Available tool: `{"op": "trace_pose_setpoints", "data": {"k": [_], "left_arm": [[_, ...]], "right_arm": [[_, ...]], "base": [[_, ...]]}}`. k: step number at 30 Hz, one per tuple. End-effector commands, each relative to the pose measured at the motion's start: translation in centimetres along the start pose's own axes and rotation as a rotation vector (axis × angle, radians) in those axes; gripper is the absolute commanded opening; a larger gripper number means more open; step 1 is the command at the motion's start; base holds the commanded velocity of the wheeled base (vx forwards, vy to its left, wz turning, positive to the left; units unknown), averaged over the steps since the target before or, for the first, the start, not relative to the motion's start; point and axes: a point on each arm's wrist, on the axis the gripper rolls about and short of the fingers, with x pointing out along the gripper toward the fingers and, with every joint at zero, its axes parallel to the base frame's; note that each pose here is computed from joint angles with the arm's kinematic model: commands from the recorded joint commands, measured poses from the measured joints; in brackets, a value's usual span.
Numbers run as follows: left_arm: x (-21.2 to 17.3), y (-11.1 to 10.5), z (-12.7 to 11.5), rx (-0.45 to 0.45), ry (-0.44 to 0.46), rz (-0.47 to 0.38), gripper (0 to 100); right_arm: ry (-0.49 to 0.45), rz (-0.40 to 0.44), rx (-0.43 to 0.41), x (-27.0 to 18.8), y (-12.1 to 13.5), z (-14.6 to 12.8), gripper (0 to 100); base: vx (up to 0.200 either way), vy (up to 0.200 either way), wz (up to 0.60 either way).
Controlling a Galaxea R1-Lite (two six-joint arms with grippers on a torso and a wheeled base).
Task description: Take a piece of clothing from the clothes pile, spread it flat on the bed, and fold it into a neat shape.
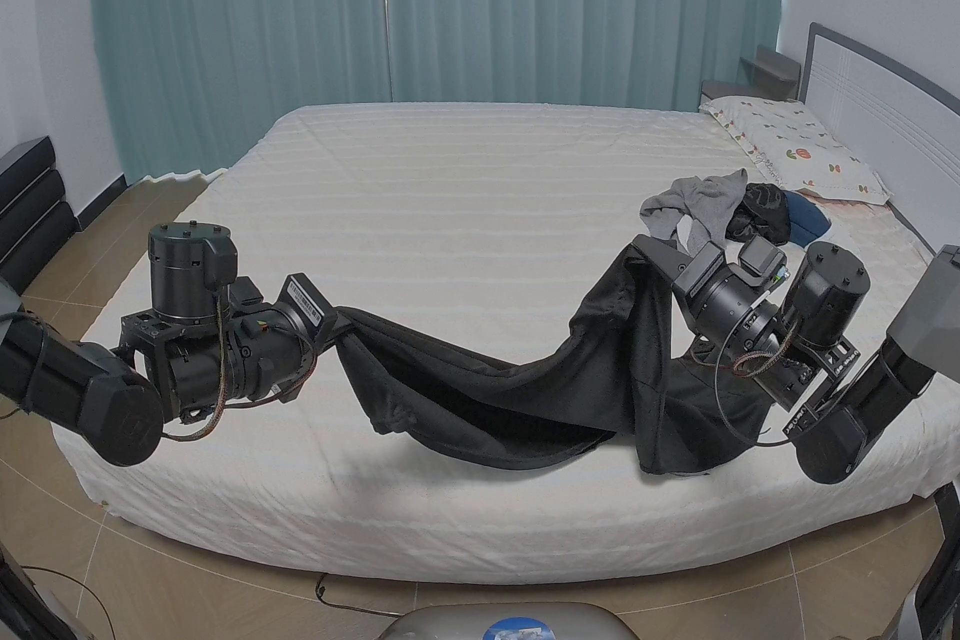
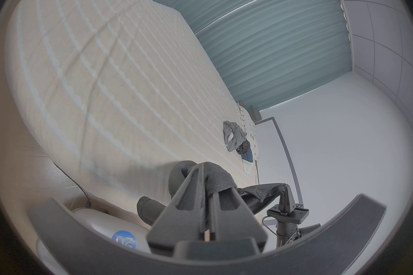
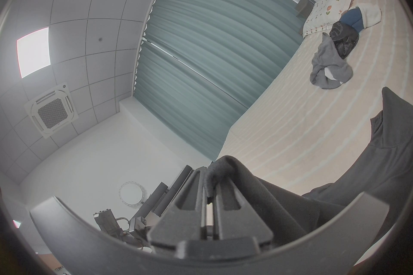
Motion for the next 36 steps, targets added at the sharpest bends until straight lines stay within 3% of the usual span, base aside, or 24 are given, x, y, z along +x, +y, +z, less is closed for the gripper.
{"op": "trace_pose_setpoints", "data": {"k": [1, 6, 17, 24, 28, 31, 33, 35, 36], "left_arm": [[-0.1, 0.0, 0.0, -0.001, -0.002, -0.002, 0], [-0.1, 0.0, 0.0, 0.0, -0.002, -0.002, 0], [-2.8, -1.9, 0.5, 0.03, -0.043, -0.074, 0], [-5.1, -3.2, 0.0, 0.083, -0.051, -0.135, 0], [-7.1, -4.8, 0.0, 0.097, -0.076, -0.192, 0], [-8.1, -5.6, 0.3, 0.106, -0.098, -0.226, 0], [-9.5, -7.1, 1.3, 0.13, -0.146, -0.275, 0], [-9.5, -7.1, 1.3, 0.13, -0.146, -0.275, 0], [-10.9, -8.9, 2.4, 0.159, -0.167, -0.277, 0]], "right_arm": [[-0.002, 0.005, -0.001, -0.1, 0.2, 0.1, 0], [0.002, 0.008, 0.0, -0.2, 0.4, 0.0, 0], [-0.044, 0.076, -0.036, -1.7, 3.6, 1.4, 0], [-0.128, 0.194, -0.061, -4.4, 7.9, 4.1, 0], [-0.227, 0.298, -0.107, -7.2, 11.6, 7.4, 0], [-0.265, 0.325, -0.139, -8.2, 13.2, 8.9, 0], [-0.29, 0.339, -0.174, -9.2, 15.7, 10.9, 0], [-0.29, 0.339, -0.174, -9.2, 15.7, 10.9, 0], [-0.302, 0.338, -0.19, -9.4, 17.8, 12.8, 0]], "base": [[0.0, 0.0, 0.0], [0.0, 0.0, 0.0], [-0.2, 0.0, 0.0], [-0.2, 0.0, 0.0], [0.0, 0.0, 0.0], [0.0, 0.0, 0.0], [0.0, 0.0, 0.0], [0.0, 0.0, 0.0], [0.0, 0.0, 0.0]]}}
